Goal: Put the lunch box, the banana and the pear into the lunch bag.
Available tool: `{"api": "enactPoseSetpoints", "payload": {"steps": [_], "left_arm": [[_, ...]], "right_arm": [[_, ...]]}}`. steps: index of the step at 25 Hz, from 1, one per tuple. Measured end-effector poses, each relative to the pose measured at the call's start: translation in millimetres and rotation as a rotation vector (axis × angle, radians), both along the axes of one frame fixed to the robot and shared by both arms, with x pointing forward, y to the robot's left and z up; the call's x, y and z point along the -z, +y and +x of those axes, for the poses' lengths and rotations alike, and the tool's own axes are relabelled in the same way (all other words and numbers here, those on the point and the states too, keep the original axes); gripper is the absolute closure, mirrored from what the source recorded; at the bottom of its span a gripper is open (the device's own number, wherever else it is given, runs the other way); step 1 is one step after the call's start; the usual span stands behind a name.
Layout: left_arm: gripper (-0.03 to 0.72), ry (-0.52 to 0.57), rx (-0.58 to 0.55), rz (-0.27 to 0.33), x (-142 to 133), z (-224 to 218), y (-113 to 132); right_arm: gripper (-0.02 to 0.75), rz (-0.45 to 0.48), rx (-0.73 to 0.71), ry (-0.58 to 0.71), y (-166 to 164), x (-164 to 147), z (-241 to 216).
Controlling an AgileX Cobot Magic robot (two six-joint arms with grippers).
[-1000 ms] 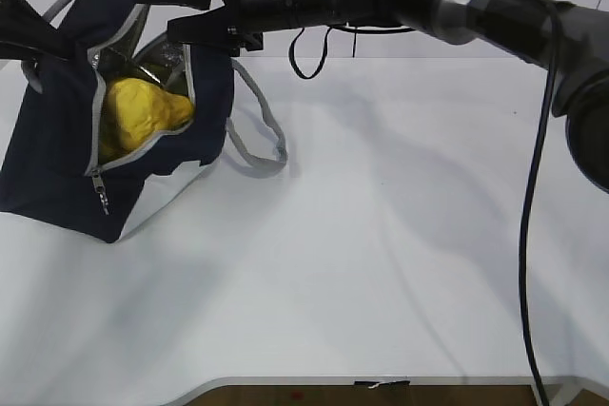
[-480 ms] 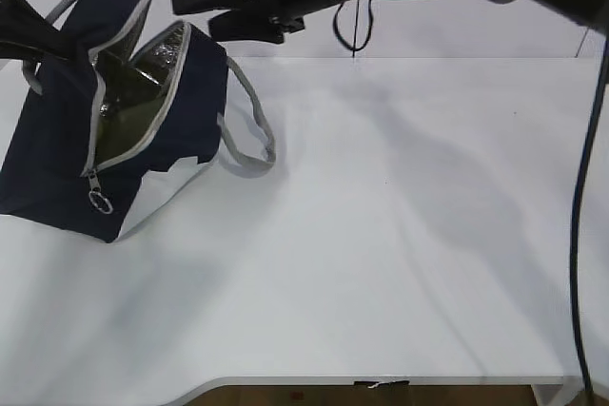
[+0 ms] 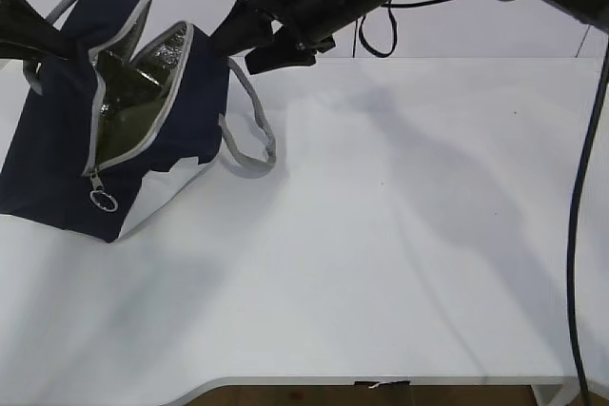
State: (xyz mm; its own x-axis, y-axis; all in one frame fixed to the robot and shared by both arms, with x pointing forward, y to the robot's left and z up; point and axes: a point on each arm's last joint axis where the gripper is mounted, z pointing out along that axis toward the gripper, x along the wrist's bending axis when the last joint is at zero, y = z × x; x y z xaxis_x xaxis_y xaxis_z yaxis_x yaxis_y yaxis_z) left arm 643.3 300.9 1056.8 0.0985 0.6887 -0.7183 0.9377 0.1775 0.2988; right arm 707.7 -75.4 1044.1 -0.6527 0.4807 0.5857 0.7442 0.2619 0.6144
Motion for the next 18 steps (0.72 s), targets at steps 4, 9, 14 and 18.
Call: {"api": "enactPoseSetpoints", "payload": {"steps": [4, 9, 14, 18], "left_arm": [[0.667, 0.000, 0.000, 0.000, 0.0, 0.0, 0.0], [0.667, 0.000, 0.000, 0.000, 0.0, 0.0, 0.0], [0.667, 0.000, 0.000, 0.000, 0.0, 0.0, 0.0], [0.667, 0.000, 0.000, 0.000, 0.0, 0.0, 0.0]], "right_arm": [[0.150, -0.005, 0.030, 0.010, 1.9, 16.7, 7.5], [0.150, -0.004, 0.051, 0.027, 3.2, 31.2, 13.1], [0.150, 0.049, 0.062, 0.087, 9.8, 49.3, 16.8], [0.151, 0.061, 0.057, 0.088, 13.6, 50.5, 16.0]]}}
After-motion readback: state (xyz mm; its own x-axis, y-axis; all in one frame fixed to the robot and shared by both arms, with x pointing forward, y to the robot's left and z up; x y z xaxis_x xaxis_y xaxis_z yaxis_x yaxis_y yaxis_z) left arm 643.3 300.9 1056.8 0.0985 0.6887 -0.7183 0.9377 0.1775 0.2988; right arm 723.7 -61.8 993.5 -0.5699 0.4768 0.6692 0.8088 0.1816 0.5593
